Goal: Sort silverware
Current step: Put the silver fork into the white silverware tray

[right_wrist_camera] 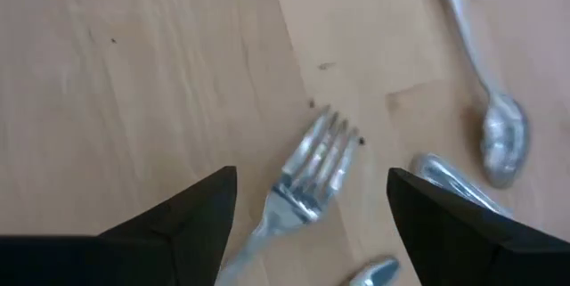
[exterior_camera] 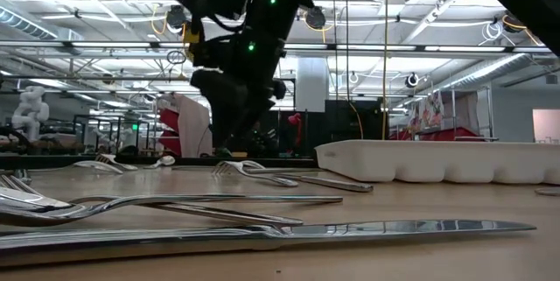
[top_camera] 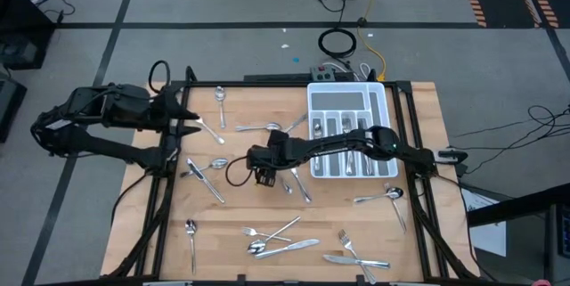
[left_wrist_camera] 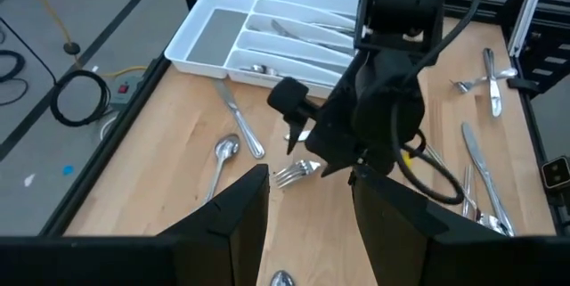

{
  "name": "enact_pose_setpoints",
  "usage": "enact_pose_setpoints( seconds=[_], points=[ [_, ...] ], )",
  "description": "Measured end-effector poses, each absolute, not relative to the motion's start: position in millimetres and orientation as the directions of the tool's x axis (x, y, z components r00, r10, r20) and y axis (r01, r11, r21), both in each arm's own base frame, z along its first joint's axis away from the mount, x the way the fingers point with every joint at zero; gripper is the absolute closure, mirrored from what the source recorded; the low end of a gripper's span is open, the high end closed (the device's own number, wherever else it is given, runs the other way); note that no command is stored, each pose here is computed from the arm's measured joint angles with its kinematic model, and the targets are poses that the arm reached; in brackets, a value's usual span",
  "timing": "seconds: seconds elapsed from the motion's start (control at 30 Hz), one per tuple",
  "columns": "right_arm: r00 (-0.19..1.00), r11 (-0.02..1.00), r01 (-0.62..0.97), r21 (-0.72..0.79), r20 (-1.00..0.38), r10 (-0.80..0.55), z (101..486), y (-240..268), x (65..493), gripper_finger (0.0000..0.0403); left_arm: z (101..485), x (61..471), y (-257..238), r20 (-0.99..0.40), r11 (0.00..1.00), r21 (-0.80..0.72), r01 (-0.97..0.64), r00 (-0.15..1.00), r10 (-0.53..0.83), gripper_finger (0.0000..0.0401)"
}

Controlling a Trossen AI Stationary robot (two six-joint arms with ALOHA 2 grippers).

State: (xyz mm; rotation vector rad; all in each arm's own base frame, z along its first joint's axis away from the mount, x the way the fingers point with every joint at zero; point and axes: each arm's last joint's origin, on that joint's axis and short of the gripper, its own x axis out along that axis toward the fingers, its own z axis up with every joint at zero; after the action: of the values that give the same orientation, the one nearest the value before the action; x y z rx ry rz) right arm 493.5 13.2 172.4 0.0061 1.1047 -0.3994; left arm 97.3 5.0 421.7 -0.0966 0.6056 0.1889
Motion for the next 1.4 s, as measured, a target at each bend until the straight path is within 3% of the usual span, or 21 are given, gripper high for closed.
enact_pose_setpoints(
  seconds=[0.17, 0.27, 0.5, 0.63, 0.83, 1.13, 1.4],
  points=[
    [0.383, 0.923, 0.349, -0.160, -0.875, -0.296, 162, 14, 496, 0.0121, 422, 95, 5, -0.566, 0.978, -0.038, -0.205, 0.811, 0.148, 0.0235],
    [0.360, 0.895, 0.396, -0.203, -0.863, -0.354, 155, 12, 497, 0.0121, 423, 94, 5, -0.565, 0.978, -0.038, -0.205, 0.812, 0.149, 0.0235],
    [0.221, 0.817, 0.519, -0.251, -0.884, -0.412, 131, 0, 490, 0.0147, 423, 93, 6, -0.561, 0.974, -0.026, -0.223, 0.810, 0.170, 0.0235],
    [0.183, 0.810, 0.531, -0.249, -0.900, -0.396, 127, 0, 487, 0.0215, 423, 93, 6, -0.561, 0.974, -0.024, -0.225, 0.810, 0.173, 0.0235],
    [0.176, 0.822, 0.523, -0.227, -0.915, -0.364, 130, -1, 487, 0.0385, 423, 93, 6, -0.558, 0.970, -0.011, -0.243, 0.806, 0.196, 0.0235],
    [0.217, 0.853, 0.512, -0.104, -0.945, -0.245, 142, 1, 488, 0.0402, 423, 93, 7, -0.558, 0.971, 0.008, -0.237, 0.805, 0.201, 0.0235],
    [0.488, 0.880, 0.430, 0.203, -0.872, -0.037, 216, -9, 508, 0.0402, 423, 93, 7, -0.556, 0.971, 0.015, -0.239, 0.805, 0.207, 0.0235]
  ],
)
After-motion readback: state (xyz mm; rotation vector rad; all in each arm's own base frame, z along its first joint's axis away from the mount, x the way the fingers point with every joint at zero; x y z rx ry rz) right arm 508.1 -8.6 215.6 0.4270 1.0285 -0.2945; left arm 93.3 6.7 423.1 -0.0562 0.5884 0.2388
